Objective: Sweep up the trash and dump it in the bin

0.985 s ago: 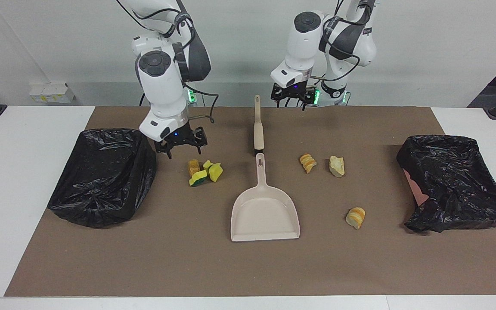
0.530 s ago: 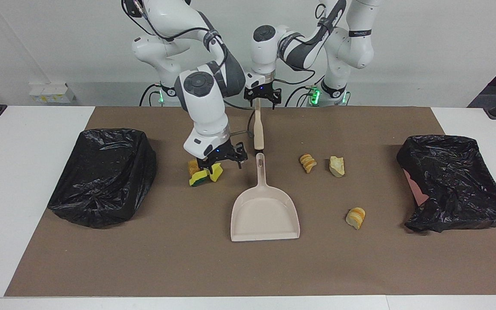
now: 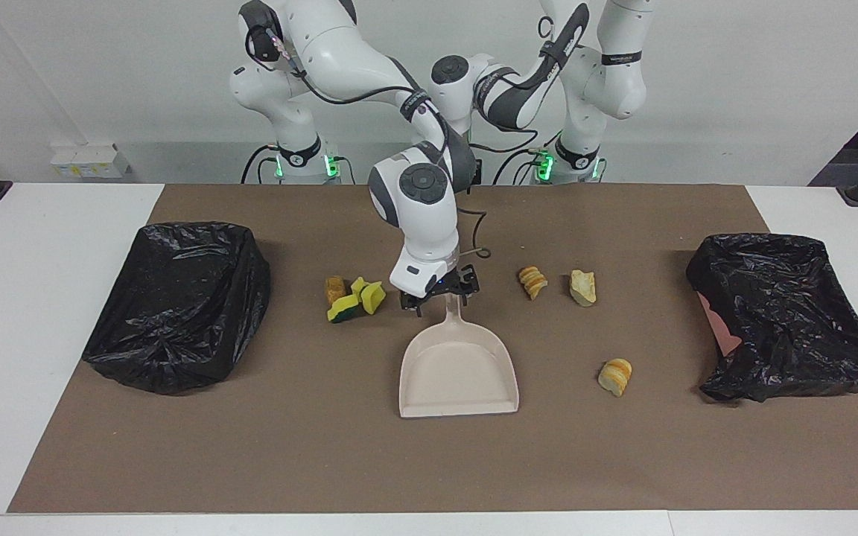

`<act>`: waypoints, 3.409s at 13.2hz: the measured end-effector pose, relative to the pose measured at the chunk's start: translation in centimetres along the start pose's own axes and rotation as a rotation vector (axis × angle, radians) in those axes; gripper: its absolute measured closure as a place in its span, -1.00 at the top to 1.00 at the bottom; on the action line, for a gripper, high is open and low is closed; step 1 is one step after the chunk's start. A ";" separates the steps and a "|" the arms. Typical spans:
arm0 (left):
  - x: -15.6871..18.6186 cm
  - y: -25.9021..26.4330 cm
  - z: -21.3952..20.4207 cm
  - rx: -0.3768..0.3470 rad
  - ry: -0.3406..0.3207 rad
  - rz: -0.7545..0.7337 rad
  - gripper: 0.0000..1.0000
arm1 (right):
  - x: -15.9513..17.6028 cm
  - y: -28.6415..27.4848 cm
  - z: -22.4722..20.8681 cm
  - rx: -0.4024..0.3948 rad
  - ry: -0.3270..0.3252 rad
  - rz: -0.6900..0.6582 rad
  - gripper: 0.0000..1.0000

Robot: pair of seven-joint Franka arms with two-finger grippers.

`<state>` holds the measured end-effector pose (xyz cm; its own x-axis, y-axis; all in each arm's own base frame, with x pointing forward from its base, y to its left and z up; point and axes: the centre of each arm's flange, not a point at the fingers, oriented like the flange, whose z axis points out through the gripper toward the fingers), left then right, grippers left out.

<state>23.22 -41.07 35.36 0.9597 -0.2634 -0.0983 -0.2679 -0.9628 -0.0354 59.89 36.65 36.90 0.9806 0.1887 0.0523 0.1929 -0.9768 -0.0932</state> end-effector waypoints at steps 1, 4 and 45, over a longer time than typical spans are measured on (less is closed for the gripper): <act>0.0 0.0 0.7 0.007 -0.013 -0.001 0.79 | -0.2 -0.1 0.1 -0.002 -0.008 -0.003 1.00; 0.3 0.3 2.2 0.015 -0.029 -0.008 0.66 | -1.2 -0.9 1.4 -0.011 -0.044 -0.017 1.00; 27.7 -46.7 -0.7 0.142 -0.040 0.247 -0.49 | -11.2 1.9 0.9 0.000 -0.237 -1.025 -0.35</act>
<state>62.37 -3.45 34.97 0.8605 -0.4834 -0.1606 -0.5049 -0.8511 -0.1440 49.27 32.76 35.25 0.3295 0.9399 -0.0896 0.9340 -0.3384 -0.1145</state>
